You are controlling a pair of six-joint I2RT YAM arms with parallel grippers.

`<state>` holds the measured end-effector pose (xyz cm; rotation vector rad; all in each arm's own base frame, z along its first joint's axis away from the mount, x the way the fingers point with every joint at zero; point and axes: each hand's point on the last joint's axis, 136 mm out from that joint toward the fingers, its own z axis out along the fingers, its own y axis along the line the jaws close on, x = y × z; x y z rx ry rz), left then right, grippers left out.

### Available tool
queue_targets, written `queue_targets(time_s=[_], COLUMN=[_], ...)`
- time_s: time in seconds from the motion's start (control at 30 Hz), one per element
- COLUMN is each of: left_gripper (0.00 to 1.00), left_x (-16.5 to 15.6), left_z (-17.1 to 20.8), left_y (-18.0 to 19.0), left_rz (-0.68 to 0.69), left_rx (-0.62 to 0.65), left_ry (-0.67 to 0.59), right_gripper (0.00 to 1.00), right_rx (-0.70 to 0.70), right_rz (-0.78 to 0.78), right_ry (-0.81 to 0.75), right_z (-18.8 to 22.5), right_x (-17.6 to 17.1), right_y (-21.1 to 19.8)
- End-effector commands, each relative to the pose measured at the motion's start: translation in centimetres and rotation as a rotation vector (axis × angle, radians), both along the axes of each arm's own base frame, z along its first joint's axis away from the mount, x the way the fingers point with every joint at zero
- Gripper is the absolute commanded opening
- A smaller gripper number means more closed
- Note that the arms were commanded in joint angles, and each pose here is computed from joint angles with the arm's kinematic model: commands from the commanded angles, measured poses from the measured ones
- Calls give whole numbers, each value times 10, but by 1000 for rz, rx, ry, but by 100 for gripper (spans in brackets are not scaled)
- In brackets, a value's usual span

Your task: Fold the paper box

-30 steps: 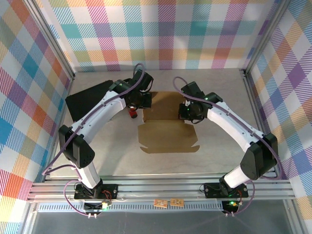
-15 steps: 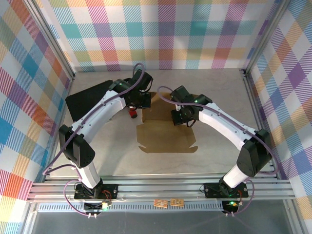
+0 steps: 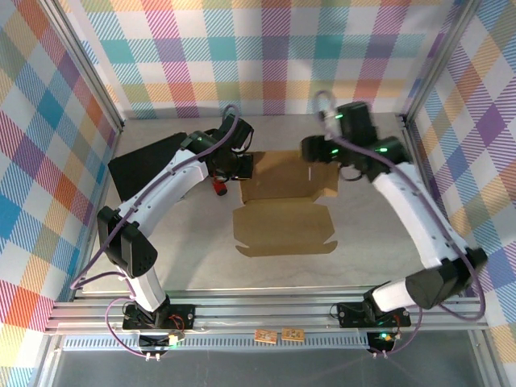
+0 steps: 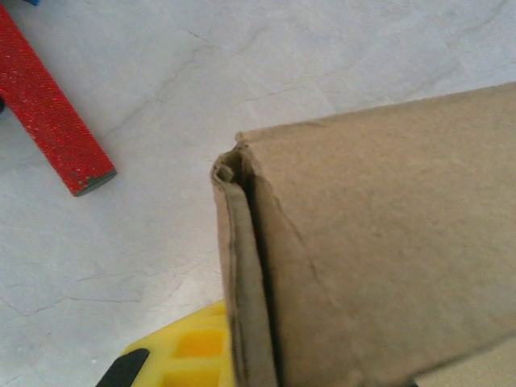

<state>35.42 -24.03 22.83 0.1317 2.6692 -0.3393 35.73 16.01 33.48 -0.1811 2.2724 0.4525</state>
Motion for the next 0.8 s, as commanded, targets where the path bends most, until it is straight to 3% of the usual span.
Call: queue_targets(time_s=[0.0, 0.1, 0.17, 0.3, 0.4, 0.57, 0.77], left_gripper=[0, 0, 0, 0, 0, 0, 0], left_x=[1, 1, 1, -1, -2, -2, 0], left_z=[13, 18, 22, 28, 30, 31, 32], left_y=[-2, 2, 6, 13, 16, 22, 25], left_rz=[-6, 5, 17, 23, 29, 39, 41], left_rx=[-90, -134, -157, -172, -191, -206, -235], left_ry=[1, 23, 40, 63, 78, 97, 108], right_gripper=[65, 57, 48, 39, 36, 33, 29], right_rx=[183, 257, 371, 564, 641, 862, 926], right_rz=[-46, -127, -196, -228, -142, 174, 322], right_ry=[28, 74, 146, 188, 203, 301, 354], right_z=[14, -8, -30, -52, -62, -69, -71], right_x=[4, 15, 22, 32, 38, 40, 31], right_y=[-26, -50, -67, -85, -78, -46, -32])
